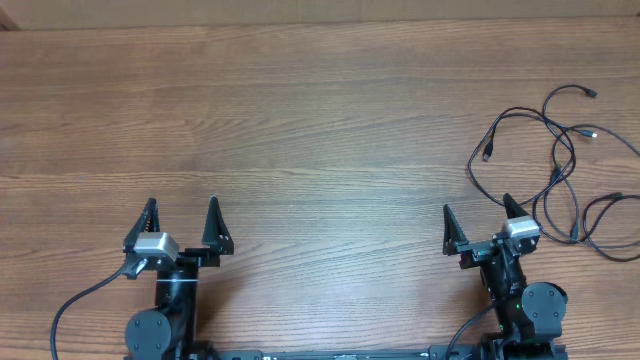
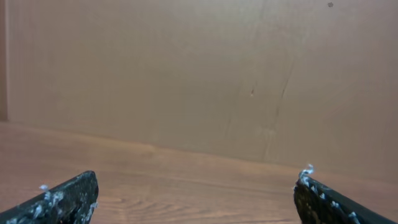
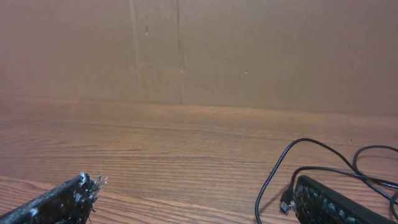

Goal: Untangle cables

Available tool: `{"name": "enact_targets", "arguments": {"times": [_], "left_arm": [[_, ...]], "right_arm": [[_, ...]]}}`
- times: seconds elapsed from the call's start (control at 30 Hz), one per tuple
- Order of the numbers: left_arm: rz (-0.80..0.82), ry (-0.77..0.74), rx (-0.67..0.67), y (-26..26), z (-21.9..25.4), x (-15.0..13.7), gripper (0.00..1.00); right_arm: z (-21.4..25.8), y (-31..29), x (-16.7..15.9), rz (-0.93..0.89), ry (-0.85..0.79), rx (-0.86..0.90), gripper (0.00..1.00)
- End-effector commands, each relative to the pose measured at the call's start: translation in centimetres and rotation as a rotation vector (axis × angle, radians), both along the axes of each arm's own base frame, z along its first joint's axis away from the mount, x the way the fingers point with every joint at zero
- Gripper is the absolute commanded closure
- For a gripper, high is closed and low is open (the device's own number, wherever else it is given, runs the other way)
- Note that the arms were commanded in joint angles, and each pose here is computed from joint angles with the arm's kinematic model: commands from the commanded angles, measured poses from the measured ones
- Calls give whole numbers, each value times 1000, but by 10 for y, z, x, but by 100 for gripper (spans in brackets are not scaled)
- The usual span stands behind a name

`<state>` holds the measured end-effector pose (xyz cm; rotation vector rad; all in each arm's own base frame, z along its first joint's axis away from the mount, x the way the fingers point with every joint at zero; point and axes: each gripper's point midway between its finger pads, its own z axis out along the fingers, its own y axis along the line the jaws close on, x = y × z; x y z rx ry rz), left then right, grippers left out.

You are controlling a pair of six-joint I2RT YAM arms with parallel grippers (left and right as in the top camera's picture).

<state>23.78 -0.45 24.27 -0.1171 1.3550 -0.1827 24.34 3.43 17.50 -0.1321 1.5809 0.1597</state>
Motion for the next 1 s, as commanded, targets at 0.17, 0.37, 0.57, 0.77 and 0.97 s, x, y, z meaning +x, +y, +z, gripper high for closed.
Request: {"name": "enact_targets", "arguments": {"times": [0.17,0.37,0.57,0.77,0.97], "left_arm": [[11,53,218,-4,-31,6,0],[-85,226,268,-18,-76,7,0],[-96,256,260,-19,-84,7,0],[-96,257,260,-19,-84,7,0],[-96,257,260,-19,-84,7,0]], "right_arm": [[-3,1,0,1,-1,-3,0],[-3,1,0,1,-1,-3,0],[-3,1,0,1,-1,-3,0],[-3,1,0,1,-1,-3,0],[-3,1,0,1,-1,-3,0]]}}
